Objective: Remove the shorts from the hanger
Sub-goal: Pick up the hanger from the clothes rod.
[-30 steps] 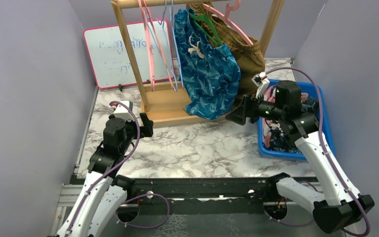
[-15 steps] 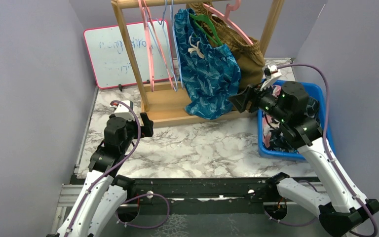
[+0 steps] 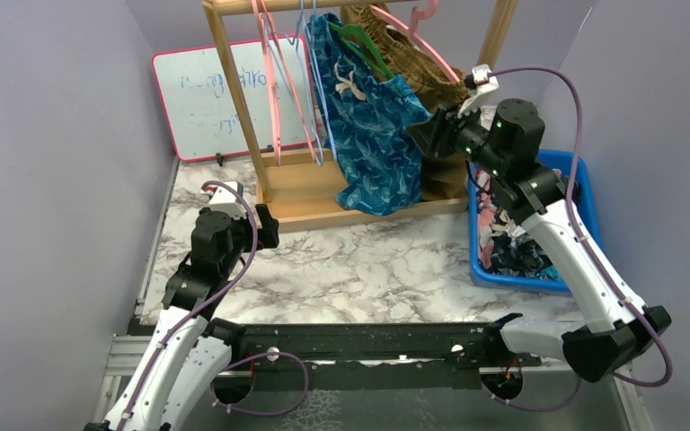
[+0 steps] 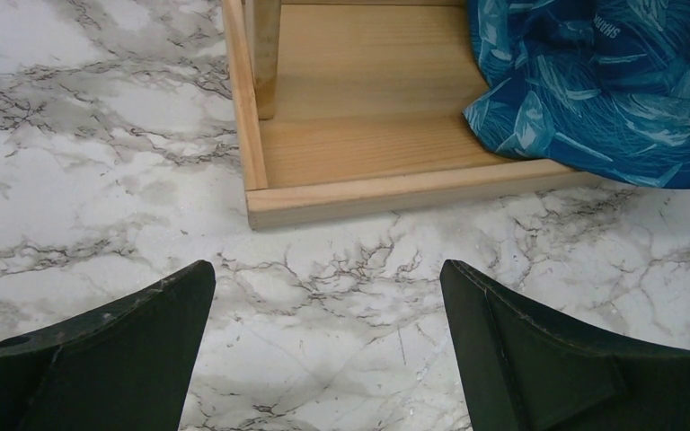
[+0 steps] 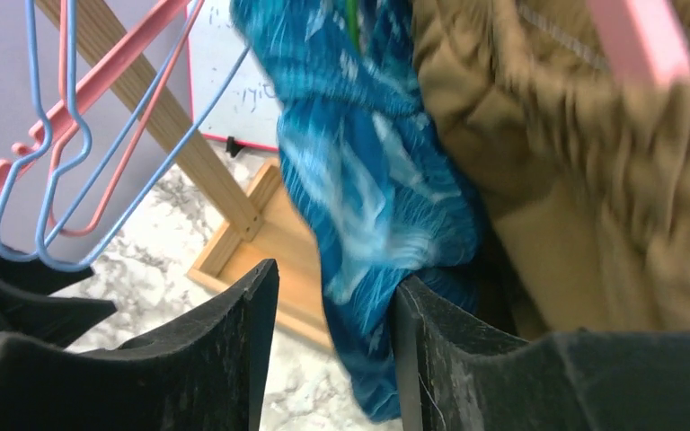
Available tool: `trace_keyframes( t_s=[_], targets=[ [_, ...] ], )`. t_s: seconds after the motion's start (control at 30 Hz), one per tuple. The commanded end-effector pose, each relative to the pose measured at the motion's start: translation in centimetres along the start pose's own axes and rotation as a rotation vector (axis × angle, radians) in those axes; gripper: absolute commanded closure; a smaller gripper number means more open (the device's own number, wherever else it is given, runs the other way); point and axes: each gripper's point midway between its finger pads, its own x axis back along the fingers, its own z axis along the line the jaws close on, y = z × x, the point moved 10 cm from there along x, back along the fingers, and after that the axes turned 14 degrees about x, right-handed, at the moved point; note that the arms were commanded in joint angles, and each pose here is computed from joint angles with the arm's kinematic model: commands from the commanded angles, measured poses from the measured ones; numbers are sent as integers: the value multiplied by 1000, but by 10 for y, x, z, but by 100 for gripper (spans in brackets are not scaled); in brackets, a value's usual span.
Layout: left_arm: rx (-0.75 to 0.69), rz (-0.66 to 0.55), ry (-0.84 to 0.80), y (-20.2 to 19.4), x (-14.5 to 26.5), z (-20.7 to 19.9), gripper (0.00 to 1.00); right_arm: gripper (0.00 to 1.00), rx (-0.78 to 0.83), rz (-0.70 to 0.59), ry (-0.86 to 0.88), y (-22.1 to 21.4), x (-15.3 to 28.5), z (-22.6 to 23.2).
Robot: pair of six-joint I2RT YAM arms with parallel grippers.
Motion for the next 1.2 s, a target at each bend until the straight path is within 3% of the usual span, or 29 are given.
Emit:
trace_keyframes(
  t_s=[0.0, 0.2, 0.5, 0.53, 0.6, 0.67, 0.87, 1.0, 1.17],
  targets=[
    [0, -31, 2, 4, 0, 0, 1, 52, 97, -35, 24, 29, -16, -5],
    [1, -30, -1, 4, 0, 0, 1, 50, 184, 12, 23, 33, -35, -6],
    [0, -14, -7, 3, -2, -1, 1, 67, 269, 67, 123, 34, -67, 7],
    [0, -13, -7, 3, -2, -1, 1, 67, 284, 82, 117, 31, -72, 8],
    [-1, -11, -8, 3, -2, -1, 1, 56, 300, 94, 93, 29, -78, 7],
    [-1, -9, -10, 3, -3, -1, 1, 54, 308, 87, 90, 30, -83, 7],
    [-4, 2, -13, 2, -4, -1, 1, 75, 286, 42, 23, 37, -88, 6],
    [-5, 4, -15, 1, -4, -1, 1, 95, 256, -84, -8, 47, -75, 8],
    [-5, 8, -17, 1, -4, -1, 1, 99, 206, -230, -43, 68, -59, 10]
  ],
)
